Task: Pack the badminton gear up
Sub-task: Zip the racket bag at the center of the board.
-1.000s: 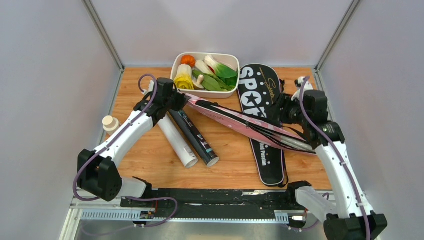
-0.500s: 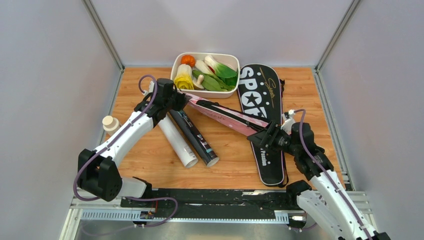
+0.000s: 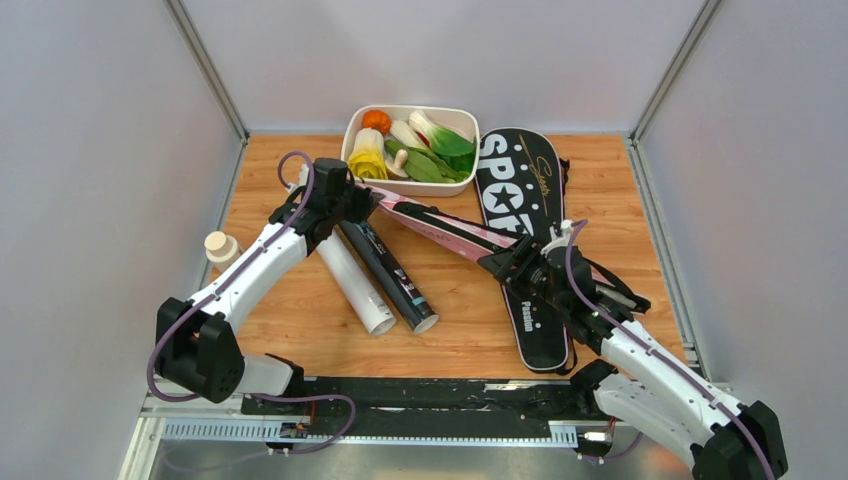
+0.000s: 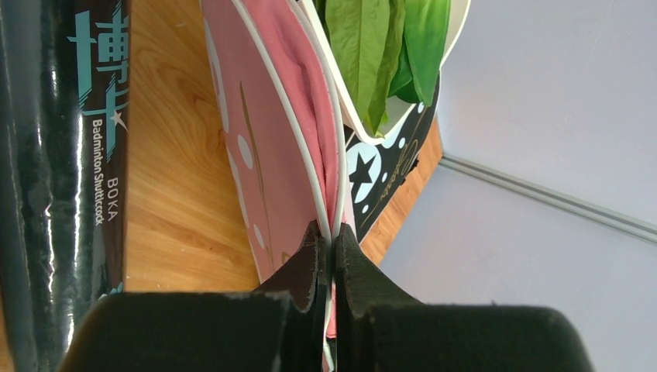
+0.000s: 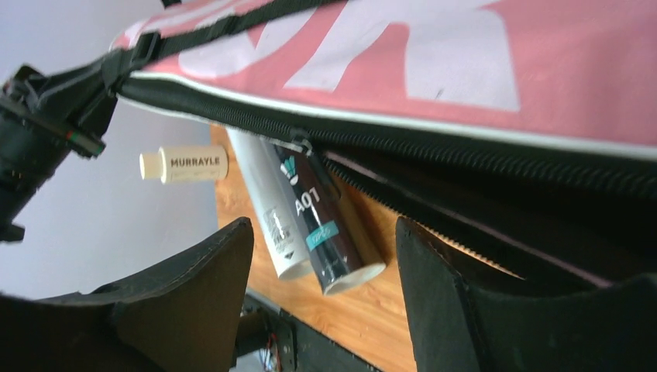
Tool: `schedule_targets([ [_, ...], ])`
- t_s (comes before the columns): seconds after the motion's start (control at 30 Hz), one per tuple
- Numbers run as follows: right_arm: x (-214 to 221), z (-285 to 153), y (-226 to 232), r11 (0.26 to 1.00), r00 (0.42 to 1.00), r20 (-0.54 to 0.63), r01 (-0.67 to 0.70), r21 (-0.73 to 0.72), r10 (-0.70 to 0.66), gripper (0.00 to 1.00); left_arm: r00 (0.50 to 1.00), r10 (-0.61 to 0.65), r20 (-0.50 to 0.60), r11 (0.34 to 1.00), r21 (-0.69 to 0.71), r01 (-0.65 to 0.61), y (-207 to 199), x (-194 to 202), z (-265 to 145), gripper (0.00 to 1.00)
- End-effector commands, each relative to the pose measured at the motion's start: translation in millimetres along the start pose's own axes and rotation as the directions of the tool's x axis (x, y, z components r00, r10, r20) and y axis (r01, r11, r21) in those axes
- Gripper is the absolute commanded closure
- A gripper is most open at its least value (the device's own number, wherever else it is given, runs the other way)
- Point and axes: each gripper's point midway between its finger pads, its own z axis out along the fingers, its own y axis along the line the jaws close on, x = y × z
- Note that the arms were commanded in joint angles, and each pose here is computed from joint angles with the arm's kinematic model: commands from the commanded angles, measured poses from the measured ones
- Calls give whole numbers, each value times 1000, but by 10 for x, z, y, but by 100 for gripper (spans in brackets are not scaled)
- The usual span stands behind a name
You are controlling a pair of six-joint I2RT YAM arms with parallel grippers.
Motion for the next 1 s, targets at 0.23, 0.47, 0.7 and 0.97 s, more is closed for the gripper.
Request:
schedule_targets([
  [0.23,-440,148,161,1000,976,219,-4,-30,11,34,999,-16,-46,997,75,20,-160,96,-103,100],
  [0.47,-507,168,225,999,970,243,27,-39,-17,46,999,-16,-45,997,74,19,-148,96,-107,100],
  [0.7,-532,217,205,999,967,254,42,-27,-34,47,999,-19,-46,996,84,23,-178,99,-124,100],
  [0.97,-564,205,212,991,956,269,130,-18,-121,58,999,-19,-45,996,85,23,-183,98,-130,100],
])
